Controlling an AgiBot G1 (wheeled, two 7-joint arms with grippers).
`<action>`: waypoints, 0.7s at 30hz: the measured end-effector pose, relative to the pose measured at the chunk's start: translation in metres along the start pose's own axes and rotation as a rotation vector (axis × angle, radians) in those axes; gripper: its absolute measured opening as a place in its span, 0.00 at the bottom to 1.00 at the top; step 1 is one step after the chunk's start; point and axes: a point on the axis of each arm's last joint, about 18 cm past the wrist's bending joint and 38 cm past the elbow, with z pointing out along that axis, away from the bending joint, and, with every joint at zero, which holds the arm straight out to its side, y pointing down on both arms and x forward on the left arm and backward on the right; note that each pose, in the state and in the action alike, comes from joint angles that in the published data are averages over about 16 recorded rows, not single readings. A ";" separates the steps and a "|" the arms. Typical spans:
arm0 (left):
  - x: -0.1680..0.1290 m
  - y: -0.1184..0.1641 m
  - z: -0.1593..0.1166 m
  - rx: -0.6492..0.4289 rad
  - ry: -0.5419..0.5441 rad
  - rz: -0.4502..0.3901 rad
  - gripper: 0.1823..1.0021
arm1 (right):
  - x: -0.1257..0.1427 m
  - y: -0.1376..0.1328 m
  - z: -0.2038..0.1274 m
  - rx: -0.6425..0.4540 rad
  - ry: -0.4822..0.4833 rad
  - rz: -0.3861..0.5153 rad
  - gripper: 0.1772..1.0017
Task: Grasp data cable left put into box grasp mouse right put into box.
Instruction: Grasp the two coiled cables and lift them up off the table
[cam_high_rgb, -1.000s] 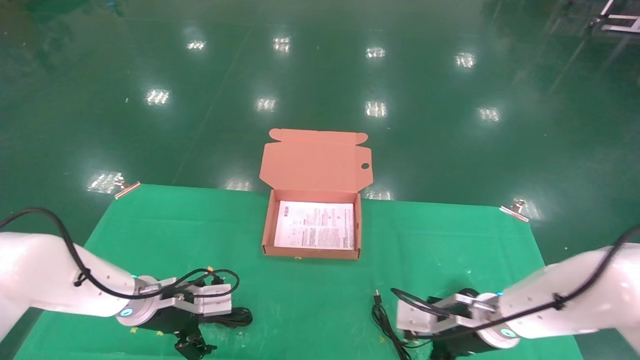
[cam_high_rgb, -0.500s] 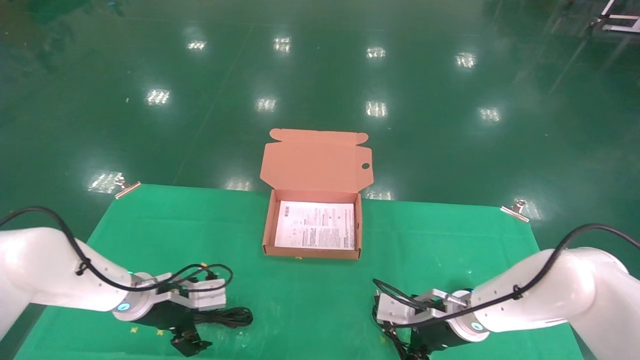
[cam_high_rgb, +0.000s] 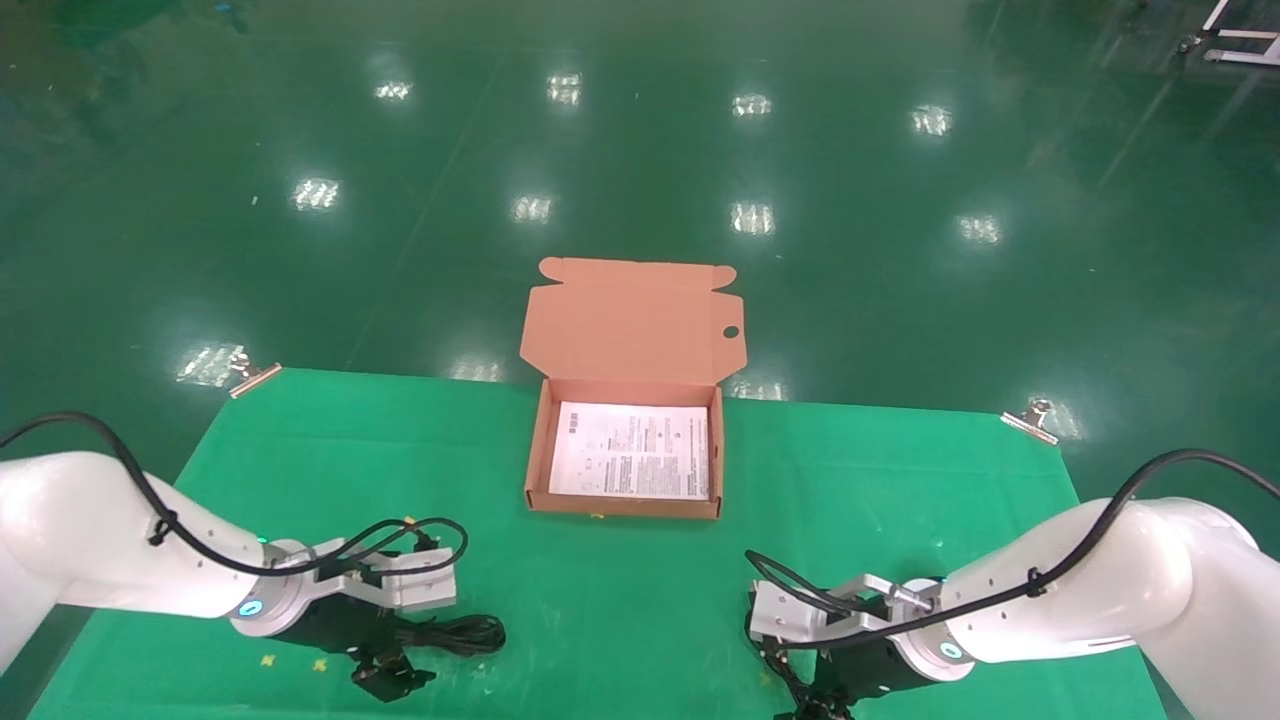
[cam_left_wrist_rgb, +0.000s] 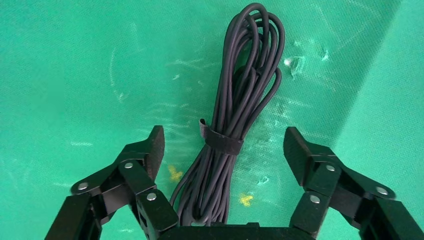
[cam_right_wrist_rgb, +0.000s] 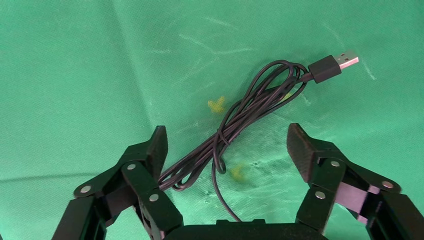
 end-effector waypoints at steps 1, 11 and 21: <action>0.000 0.000 0.000 -0.001 0.001 0.001 0.91 | 0.000 0.000 0.000 -0.001 0.000 -0.001 0.91; 0.001 0.001 0.000 -0.007 0.004 0.008 0.67 | 0.000 0.000 -0.002 -0.007 0.000 -0.010 0.67; 0.001 0.001 -0.001 -0.009 0.005 0.010 0.40 | 0.000 0.000 -0.002 -0.009 0.000 -0.013 0.38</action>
